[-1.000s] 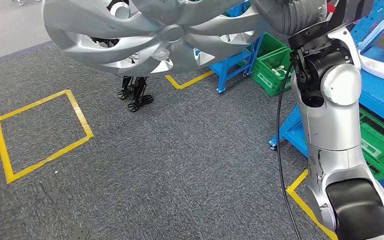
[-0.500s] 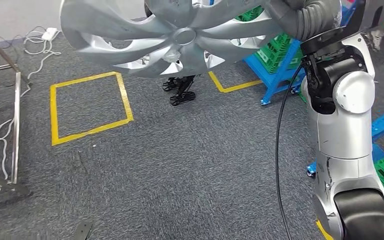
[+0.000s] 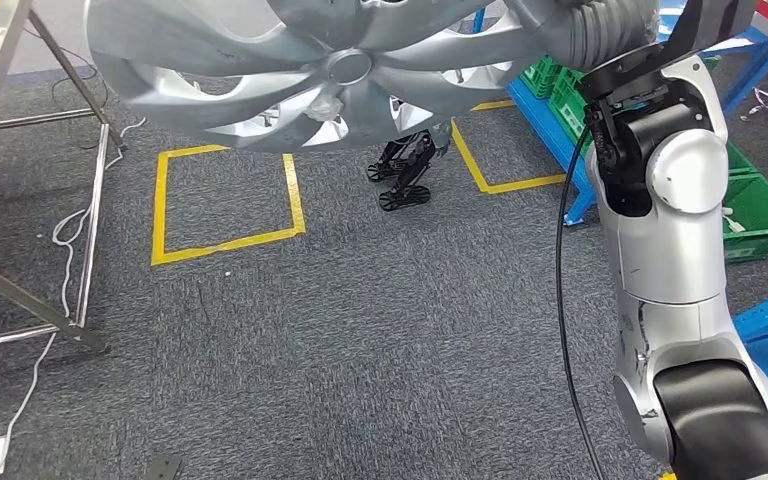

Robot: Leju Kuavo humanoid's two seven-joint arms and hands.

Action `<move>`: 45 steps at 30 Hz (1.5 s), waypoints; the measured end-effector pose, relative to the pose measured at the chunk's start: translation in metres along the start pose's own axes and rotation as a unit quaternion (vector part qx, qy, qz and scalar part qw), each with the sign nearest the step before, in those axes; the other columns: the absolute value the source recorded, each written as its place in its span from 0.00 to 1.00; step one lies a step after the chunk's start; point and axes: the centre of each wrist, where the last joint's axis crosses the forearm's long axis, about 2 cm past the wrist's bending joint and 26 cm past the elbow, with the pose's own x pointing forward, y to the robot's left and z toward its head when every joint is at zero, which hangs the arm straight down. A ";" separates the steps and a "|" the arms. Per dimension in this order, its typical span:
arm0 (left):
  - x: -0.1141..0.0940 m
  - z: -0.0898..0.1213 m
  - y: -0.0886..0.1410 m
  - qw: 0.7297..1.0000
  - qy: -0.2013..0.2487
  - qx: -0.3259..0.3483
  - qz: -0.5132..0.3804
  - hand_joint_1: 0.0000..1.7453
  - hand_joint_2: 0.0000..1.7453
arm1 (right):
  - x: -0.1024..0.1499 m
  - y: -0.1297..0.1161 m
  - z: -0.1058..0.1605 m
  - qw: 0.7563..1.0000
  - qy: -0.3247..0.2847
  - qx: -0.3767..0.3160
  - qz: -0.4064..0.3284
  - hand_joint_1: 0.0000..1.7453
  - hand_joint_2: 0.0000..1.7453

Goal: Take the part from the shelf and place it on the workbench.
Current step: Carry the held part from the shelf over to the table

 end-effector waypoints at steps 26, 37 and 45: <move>0.000 0.000 -0.003 1.000 0.000 -0.002 0.000 0.00 1.00 | 0.004 0.001 -0.003 1.000 -0.007 0.002 -0.002 1.00 1.00; -0.001 0.000 -0.004 1.000 0.004 -0.004 0.000 0.00 1.00 | 0.001 0.004 -0.001 1.000 -0.003 0.004 -0.005 1.00 1.00; 0.001 -0.001 -0.002 1.000 0.003 -0.002 0.000 0.00 1.00 | -0.003 0.004 0.002 1.000 0.004 0.003 -0.005 1.00 1.00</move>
